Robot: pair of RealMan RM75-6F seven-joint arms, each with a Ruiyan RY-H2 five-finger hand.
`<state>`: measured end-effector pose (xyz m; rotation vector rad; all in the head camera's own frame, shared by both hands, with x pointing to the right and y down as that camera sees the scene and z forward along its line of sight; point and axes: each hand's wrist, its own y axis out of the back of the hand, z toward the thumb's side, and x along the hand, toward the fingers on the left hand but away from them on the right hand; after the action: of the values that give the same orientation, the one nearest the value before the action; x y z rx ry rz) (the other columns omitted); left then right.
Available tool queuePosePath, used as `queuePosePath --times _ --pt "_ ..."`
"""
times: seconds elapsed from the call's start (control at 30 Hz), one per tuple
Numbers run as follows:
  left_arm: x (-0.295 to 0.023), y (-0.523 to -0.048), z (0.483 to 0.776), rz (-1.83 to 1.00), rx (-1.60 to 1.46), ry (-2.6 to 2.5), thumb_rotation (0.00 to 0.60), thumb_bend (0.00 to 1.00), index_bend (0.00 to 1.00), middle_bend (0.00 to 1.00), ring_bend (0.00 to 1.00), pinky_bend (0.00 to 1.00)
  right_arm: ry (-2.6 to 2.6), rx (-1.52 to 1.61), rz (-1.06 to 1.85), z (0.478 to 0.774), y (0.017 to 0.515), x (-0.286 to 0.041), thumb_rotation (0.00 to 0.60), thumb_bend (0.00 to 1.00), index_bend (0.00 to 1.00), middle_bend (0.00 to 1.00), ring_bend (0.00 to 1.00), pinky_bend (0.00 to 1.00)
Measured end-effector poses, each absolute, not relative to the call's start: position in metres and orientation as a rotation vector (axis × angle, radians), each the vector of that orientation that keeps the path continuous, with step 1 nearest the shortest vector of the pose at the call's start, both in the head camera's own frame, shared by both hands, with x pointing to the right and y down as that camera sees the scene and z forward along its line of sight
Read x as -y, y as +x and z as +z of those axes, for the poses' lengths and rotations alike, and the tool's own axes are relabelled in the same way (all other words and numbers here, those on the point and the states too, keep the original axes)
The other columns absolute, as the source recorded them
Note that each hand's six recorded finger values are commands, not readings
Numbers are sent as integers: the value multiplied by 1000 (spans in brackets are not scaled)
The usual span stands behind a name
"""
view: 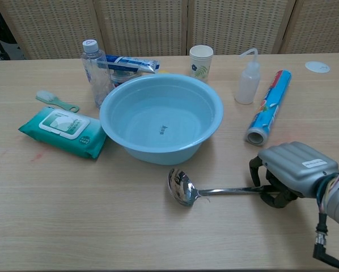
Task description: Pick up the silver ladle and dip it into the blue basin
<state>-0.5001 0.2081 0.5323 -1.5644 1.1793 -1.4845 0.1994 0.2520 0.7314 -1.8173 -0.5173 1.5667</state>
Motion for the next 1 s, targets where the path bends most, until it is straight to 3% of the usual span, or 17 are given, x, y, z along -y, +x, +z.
queuePosePath --times 0.17,0.27,0.33,0.67,1.0 --pt "-208 -500 533 -1485 -1176 -1565 600 0 0 0 0 47 -1824 525 1555 731 200 -251 600 696 779 884 835 1000" --pt "-208 -500 533 -1484 -1176 -1564 600 0 0 0 0 47 -1841 534 1541 730 200 -251 600 835 808 886 835 1000" --pt "-208 -500 533 -1485 -1177 -1564 600 0 0 0 0 47 -1857 544 1527 728 201 -251 600 872 814 886 835 1000" --pt "-208 -500 533 -1485 -1177 -1567 600 0 0 0 0 47 -1964 627 1485 717 212 -248 600 878 820 888 836 1000" --pt "-209 -498 534 -1484 -1170 -1568 600 0 0 0 0 47 -2049 731 1417 685 235 -239 600 878 822 888 836 1000"
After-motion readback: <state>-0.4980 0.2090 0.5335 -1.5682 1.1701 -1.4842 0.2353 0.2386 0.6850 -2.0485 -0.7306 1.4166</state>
